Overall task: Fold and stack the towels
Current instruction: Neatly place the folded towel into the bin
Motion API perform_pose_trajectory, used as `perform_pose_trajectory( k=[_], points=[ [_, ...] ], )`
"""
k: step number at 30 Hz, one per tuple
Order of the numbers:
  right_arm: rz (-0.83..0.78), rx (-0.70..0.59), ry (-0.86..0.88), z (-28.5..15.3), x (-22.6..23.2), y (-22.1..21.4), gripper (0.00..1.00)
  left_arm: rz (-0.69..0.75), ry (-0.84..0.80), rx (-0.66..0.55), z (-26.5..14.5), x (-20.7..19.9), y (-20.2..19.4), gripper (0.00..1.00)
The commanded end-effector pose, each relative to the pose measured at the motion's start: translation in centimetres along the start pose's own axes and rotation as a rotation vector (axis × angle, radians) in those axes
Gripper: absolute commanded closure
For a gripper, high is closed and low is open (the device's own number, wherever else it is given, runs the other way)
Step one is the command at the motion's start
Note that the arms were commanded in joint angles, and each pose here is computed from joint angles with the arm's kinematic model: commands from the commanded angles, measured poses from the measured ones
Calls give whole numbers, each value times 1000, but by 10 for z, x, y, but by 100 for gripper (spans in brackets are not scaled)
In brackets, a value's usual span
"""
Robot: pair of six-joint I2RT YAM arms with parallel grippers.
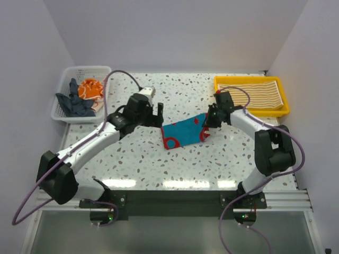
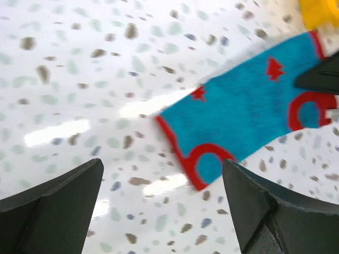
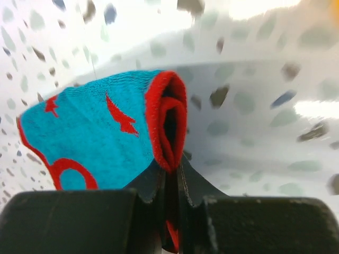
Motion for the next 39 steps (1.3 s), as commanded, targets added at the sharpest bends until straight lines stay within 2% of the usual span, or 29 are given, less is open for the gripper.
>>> perform_pose_trajectory(
  k=[1,4,8,12,18,27,39],
  points=[
    [-153,-54,-77,-21,5,47,100,-49,113,27,-19,58,-12,0],
    [-215,-87,-112,-26,12,86,100,-102,175,31,-22,91,-25,0],
    [-273,-127,-125,-31,26,137,100,-107,214,66,-22,109,-40,0],
    [-316,-166,-198,-34,22,178,100,-97,261,63,-21,116,-43,0],
    [-342,-264,-341,-45,-9,230,100,-113,335,71,-22,129,-50,0],
    [-417,-352,-545,-58,-59,272,100,-125,420,130,-15,142,-62,0],
    [-442,-398,-621,-73,-90,296,100,-146,402,174,-4,146,-70,0]
  ],
)
Point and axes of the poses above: each gripper's point midway between its finger pads, its own z axis out along the fingers, its own x axis along the line the jaws close on, y = z × x, the point moved 7 cm from there along -z, back along the fingers, and after that the axes turned 12 degrees about z, right-handed, at the moved point
